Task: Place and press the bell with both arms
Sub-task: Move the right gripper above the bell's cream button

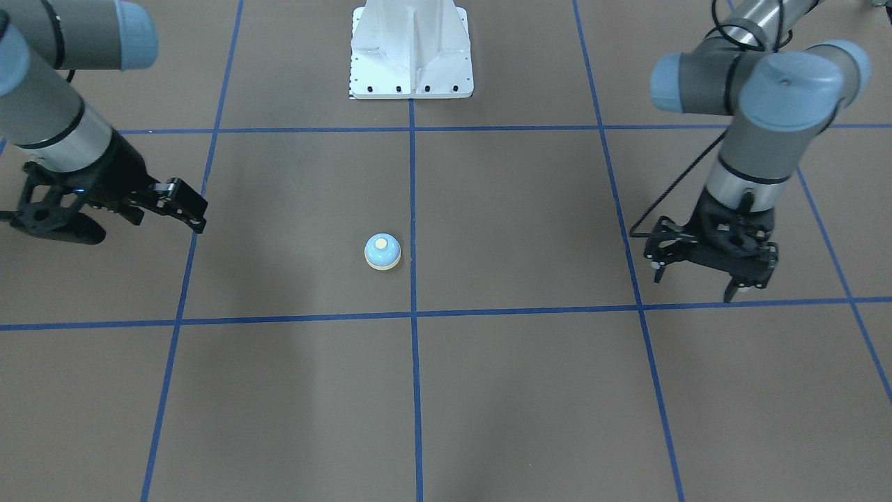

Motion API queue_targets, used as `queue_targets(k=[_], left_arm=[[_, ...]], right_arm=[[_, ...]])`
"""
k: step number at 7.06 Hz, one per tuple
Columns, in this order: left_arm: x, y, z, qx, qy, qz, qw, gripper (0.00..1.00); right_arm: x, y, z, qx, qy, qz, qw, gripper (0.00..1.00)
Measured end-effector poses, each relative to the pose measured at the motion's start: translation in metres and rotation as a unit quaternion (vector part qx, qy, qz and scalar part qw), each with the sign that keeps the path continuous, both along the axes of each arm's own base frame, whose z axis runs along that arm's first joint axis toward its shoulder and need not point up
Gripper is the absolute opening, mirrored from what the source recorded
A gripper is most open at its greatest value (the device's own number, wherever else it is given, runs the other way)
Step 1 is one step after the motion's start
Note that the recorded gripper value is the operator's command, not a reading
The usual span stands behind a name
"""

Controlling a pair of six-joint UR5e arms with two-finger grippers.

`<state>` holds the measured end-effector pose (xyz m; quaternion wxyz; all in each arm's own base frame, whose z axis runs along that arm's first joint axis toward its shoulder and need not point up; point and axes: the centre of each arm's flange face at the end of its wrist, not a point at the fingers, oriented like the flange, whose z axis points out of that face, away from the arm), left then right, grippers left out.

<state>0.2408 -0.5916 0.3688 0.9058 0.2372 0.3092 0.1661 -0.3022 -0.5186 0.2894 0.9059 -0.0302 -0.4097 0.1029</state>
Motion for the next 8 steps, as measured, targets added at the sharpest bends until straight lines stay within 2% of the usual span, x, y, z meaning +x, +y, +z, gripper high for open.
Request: queue_targets(k=[2,3,4,5,8], left_arm=[[-0.089,0.0,0.059,0.018,-0.03,0.028,0.999,1.0],[-0.118,0.002,0.078,0.025,-0.043,0.033,0.9982,1.0],[-0.136,0.004,0.088,0.027,-0.049,0.035,0.9978,1.0],[-0.148,0.006,0.094,0.026,-0.049,0.034,0.9979,1.0],[-0.168,0.01,0.102,0.019,-0.042,0.026,0.9986,1.0]], right_arm=[[-0.062,0.016,-0.035,-0.005,0.004,0.011,0.9999,0.57],[-0.087,0.023,-0.054,-0.002,0.003,0.015,0.9999,0.39],[-0.109,0.026,-0.074,0.002,0.0,0.017,0.9999,0.12],[-0.128,0.028,-0.092,0.001,-0.004,0.018,0.9998,0.0],[-0.195,0.025,-0.122,0.0,0.01,0.002,0.9999,0.0]])
